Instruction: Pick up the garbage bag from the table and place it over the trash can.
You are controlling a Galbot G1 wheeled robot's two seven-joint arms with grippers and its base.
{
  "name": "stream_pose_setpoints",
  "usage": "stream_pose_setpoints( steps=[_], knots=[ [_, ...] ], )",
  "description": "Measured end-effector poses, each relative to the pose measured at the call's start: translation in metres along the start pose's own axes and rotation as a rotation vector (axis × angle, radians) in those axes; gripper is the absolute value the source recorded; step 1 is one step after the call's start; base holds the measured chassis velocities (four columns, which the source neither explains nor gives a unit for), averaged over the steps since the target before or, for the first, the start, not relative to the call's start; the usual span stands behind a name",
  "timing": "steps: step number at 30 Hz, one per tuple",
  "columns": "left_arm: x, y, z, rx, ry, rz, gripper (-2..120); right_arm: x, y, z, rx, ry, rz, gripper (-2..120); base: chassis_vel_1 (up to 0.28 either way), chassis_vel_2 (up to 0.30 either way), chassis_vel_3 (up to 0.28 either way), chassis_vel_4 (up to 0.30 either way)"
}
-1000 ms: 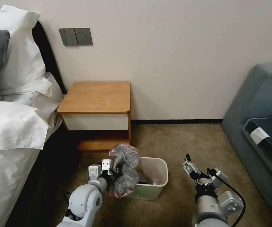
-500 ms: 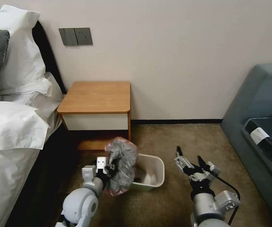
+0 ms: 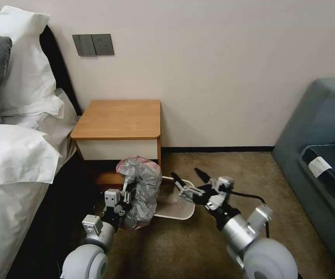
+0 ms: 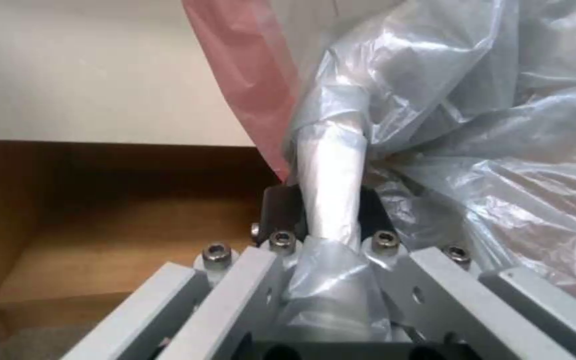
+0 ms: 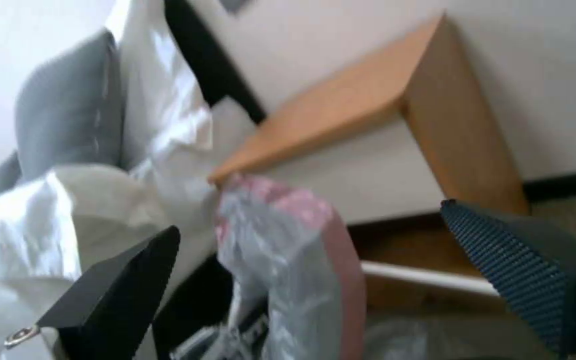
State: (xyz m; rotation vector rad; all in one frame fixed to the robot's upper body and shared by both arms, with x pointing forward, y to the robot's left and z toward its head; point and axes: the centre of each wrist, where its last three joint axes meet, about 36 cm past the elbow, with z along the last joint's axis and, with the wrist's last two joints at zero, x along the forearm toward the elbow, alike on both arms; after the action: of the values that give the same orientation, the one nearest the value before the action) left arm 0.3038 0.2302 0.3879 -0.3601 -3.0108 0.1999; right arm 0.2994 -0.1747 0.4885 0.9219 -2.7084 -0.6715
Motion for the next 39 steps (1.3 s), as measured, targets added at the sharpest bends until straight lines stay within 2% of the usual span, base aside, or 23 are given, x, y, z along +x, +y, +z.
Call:
stream_pose_setpoints(
  steps=[5,9,15,26,32,35,37,38,39],
  knots=[
    [0.003,0.002,-0.001,0.015,-0.027,0.009,3,-0.018,-0.014,0.010,-0.010,0.110,-0.008,100,0.000,0.000,0.000,0.000],
    [0.005,0.004,-0.004,0.037,-0.045,0.021,3,-0.021,-0.011,0.014,-0.071,0.159,-0.022,100,0.000,0.000,0.000,0.000],
    [0.007,0.003,-0.006,0.061,-0.050,0.058,3,-0.035,-0.010,0.018,-0.083,0.179,-0.032,100,0.000,0.000,0.000,0.000],
    [0.009,0.008,-0.007,0.083,-0.060,0.166,3,-0.062,-0.028,0.017,-0.033,0.210,-0.056,100,0.000,0.000,0.000,0.000],
    [0.010,0.010,-0.007,0.083,-0.057,0.169,3,-0.064,-0.030,0.018,-0.032,0.208,-0.065,100,0.000,0.000,0.000,0.000],
    [0.010,0.010,-0.007,0.082,-0.055,0.166,3,-0.065,-0.030,0.019,-0.029,0.206,-0.064,93,0.000,0.000,0.000,0.000],
    [0.010,0.009,-0.007,0.083,-0.054,0.158,3,-0.064,-0.028,0.020,-0.026,0.206,-0.065,80,0.000,0.000,0.000,0.000],
    [0.010,0.009,-0.007,0.083,-0.054,0.158,3,-0.064,-0.028,0.020,-0.026,0.206,-0.065,80,0.000,0.000,0.000,0.000],
    [0.009,0.009,-0.008,0.083,-0.055,0.155,3,-0.063,-0.028,0.021,-0.024,0.207,-0.067,76,0.000,0.000,0.000,0.000]
  ],
)
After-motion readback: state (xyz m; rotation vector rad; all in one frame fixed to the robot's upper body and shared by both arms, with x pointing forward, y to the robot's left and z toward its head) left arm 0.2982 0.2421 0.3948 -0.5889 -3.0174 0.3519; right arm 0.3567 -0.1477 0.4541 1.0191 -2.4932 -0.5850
